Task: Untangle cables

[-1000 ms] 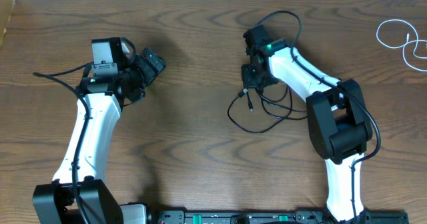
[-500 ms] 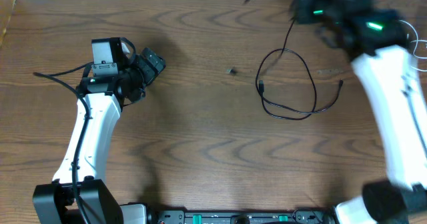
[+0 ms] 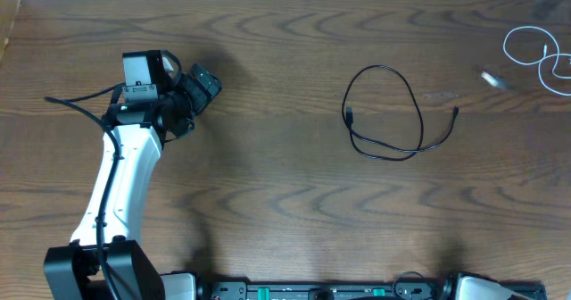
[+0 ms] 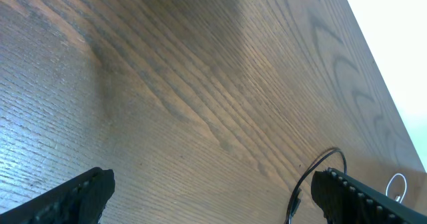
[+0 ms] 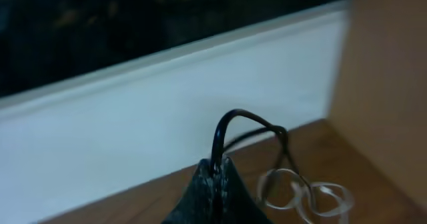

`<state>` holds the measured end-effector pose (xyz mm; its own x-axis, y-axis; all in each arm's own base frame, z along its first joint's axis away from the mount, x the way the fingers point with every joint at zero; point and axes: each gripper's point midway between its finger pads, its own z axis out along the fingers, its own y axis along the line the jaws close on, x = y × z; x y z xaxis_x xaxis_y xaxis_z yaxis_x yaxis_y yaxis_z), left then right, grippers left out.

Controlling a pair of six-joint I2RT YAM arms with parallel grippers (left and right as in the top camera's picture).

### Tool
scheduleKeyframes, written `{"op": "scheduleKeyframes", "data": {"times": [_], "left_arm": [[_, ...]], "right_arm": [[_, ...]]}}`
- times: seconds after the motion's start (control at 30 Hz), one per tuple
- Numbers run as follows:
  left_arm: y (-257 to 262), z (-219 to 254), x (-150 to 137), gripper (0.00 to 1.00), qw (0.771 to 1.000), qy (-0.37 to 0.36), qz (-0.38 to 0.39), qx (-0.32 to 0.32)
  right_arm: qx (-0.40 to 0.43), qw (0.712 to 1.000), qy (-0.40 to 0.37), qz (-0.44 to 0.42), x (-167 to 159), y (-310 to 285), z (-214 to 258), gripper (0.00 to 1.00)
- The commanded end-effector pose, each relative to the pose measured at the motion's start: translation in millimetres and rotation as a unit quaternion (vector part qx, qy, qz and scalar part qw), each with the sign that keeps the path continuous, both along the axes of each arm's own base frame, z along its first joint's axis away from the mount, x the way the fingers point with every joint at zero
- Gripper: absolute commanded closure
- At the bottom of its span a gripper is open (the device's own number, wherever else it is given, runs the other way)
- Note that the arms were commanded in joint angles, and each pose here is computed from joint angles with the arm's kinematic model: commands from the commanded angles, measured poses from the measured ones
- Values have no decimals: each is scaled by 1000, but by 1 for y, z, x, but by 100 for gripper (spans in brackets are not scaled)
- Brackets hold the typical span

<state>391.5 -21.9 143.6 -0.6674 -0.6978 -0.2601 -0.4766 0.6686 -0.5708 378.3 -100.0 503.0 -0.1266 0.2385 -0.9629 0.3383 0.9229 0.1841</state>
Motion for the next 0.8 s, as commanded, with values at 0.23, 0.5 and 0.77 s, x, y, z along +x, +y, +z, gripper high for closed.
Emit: {"op": "scheduleKeyframes", "data": {"times": [0.23,0.5,0.77], "left_arm": [[3,2,2,1,1000,-4,0,11],[3,2,2,1,1000,-4,0,11],[3,2,2,1,1000,-4,0,11]], "right_arm": [[37,964,95,-245,-17,-154,-76,99],[115,916,181,-340,-29,-242,-174,99],[209,893,272,-293,-15,-256,-274,57]]}}
